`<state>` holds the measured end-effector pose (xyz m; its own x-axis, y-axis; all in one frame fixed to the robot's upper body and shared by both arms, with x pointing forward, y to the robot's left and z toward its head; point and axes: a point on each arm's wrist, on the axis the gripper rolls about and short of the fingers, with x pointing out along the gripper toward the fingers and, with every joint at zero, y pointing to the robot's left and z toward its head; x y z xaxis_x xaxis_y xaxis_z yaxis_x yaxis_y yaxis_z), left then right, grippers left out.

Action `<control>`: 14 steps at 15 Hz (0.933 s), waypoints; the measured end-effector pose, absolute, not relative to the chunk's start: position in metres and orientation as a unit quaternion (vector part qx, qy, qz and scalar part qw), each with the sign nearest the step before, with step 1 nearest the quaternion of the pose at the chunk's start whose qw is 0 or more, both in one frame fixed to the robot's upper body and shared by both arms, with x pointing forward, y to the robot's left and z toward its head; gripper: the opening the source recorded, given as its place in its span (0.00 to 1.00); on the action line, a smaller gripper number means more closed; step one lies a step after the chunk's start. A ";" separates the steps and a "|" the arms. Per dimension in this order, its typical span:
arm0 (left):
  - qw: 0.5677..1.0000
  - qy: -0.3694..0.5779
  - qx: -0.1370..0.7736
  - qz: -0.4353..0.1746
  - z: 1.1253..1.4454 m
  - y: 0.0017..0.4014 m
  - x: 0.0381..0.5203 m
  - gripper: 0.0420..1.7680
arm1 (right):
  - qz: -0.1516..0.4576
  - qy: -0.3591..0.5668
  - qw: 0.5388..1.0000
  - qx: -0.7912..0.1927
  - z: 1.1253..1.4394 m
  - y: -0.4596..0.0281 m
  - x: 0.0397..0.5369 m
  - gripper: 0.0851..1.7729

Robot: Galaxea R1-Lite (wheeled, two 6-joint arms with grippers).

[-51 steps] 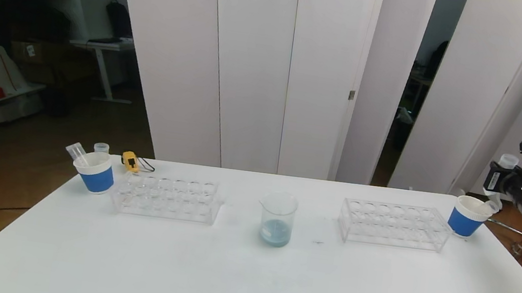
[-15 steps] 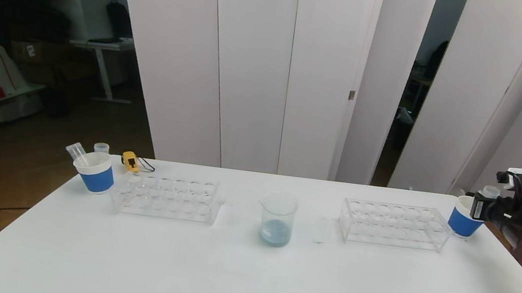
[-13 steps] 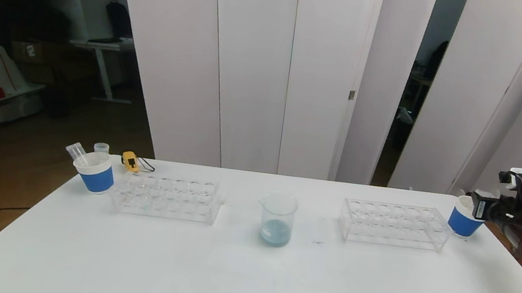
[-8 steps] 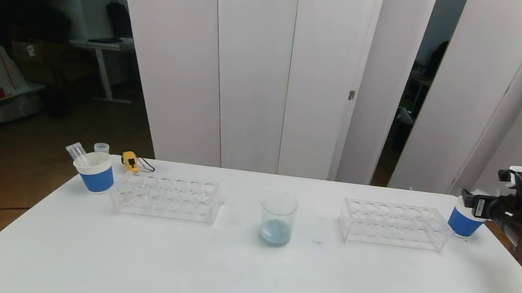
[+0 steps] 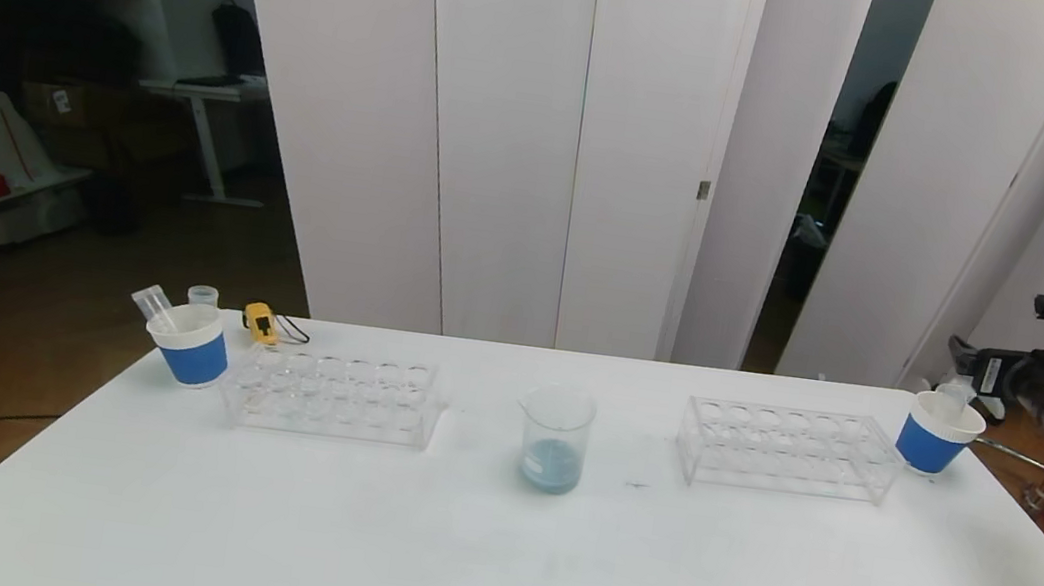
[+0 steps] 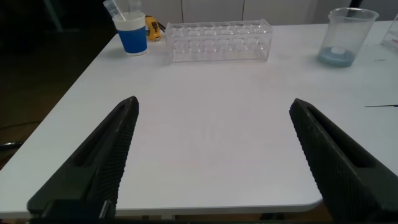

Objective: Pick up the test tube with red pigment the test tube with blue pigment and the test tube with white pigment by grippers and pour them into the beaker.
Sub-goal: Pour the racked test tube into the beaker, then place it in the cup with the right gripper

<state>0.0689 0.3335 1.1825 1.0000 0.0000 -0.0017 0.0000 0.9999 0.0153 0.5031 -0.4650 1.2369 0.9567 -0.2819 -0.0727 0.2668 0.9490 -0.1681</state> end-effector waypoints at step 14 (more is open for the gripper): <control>1.000 0.001 0.008 0.000 1.182 0.334 0.069 0.98 | -0.098 0.055 0.992 -0.060 1.413 -0.421 0.350 0.98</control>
